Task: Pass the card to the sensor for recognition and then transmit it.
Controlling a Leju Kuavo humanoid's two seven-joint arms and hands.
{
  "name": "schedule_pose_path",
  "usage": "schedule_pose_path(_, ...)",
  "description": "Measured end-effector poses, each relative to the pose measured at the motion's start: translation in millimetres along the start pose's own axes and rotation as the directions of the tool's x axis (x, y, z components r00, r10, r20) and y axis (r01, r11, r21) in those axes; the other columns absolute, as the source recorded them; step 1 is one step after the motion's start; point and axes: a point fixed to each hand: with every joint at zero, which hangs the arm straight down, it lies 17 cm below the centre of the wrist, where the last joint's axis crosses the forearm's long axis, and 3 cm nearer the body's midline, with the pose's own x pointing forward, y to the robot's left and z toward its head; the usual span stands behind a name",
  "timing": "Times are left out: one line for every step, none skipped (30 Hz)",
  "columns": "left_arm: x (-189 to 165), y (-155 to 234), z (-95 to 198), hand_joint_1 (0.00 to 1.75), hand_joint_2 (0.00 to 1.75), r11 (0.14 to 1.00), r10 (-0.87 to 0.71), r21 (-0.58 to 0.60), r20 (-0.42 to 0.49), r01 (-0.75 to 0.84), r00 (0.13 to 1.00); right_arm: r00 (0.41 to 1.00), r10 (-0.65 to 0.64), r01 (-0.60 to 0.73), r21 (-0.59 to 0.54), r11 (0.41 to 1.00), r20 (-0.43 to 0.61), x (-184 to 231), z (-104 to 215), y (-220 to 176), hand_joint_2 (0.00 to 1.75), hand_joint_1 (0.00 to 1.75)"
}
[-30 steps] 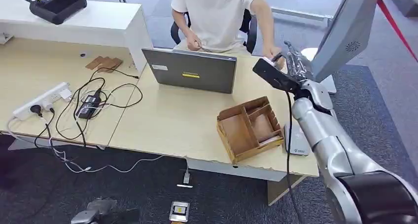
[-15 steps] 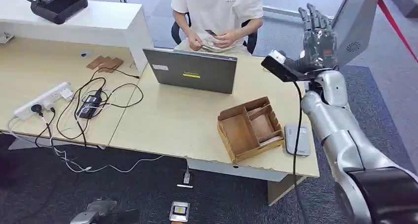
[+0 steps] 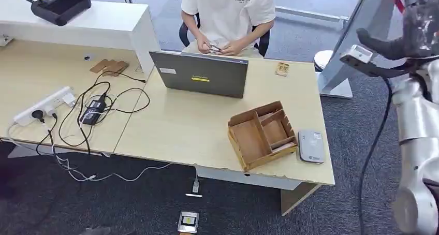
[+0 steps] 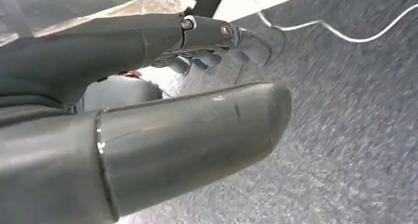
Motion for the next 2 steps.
schedule_pose_path(-1.5,0.1,0.1,0.00,0.00,1.000,0.002,0.001,-0.003,-0.002,1.000,1.000,0.006,-0.006,-0.007,1.000,-0.010,-6.0,1.3,-3.1,0.00,0.00)
schedule_pose_path(-2.3,0.6,0.1,0.00,0.00,1.000,0.005,0.004,-0.006,-0.005,1.000,1.000,0.014,-0.015,-0.018,1.000,-0.023,-13.9,2.6,-8.1,0.00,0.00)
